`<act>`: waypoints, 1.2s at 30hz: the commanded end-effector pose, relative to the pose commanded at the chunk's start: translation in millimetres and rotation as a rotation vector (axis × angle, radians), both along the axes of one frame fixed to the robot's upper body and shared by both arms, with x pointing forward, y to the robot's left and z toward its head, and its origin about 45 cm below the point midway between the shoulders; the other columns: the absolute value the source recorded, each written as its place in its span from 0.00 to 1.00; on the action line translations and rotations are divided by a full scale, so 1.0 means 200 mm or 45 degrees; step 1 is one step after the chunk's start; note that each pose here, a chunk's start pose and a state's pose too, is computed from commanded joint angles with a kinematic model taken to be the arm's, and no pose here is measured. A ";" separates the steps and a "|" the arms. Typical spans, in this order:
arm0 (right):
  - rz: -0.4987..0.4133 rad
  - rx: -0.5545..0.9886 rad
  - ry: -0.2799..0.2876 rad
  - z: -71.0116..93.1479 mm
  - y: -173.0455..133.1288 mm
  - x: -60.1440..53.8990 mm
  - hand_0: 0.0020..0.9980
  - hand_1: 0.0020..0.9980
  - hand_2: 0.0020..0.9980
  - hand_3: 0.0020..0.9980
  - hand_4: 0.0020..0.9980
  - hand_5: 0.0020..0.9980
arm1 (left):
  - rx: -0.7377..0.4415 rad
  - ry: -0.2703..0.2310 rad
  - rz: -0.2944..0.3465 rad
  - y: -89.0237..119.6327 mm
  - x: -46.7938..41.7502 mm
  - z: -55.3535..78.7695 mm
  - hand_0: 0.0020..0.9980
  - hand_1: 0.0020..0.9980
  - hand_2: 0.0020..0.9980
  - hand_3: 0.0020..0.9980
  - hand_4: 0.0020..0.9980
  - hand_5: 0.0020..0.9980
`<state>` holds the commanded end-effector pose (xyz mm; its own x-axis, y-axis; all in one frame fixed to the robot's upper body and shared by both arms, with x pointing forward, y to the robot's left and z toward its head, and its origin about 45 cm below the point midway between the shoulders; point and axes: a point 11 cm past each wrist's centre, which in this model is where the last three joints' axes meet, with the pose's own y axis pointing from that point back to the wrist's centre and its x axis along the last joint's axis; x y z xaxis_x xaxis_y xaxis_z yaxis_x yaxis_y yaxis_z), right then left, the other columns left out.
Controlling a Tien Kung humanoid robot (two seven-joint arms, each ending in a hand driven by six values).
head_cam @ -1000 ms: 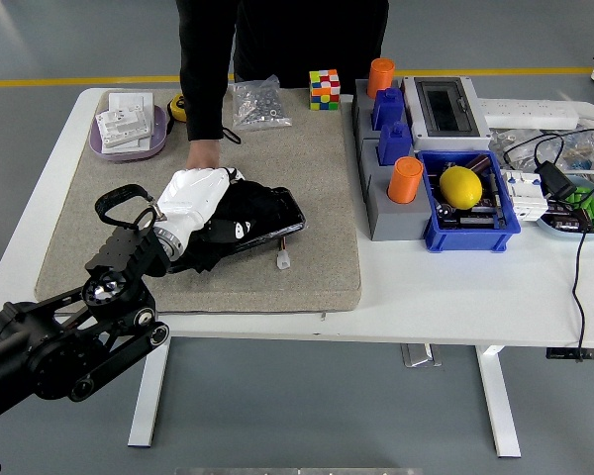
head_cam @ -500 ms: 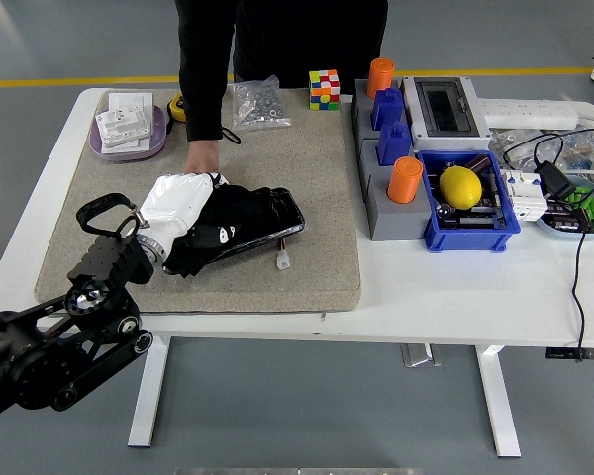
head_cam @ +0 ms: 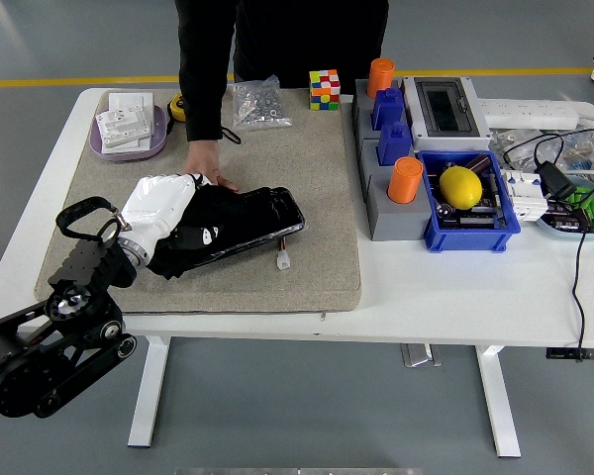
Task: Pick the rag up,wipe the panel,place it on the desk
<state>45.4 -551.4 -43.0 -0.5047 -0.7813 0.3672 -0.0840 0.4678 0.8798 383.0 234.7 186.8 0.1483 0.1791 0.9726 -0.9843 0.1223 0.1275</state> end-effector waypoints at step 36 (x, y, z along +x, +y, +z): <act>-0.003 0.003 0.005 0.00 0.00 -0.01 0.69 0.46 0.64 0.62 1.00 0.70 | 0.026 0.016 -0.014 0.03 -0.046 -0.03 0.24 0.10 0.46 0.35 0.07 0.00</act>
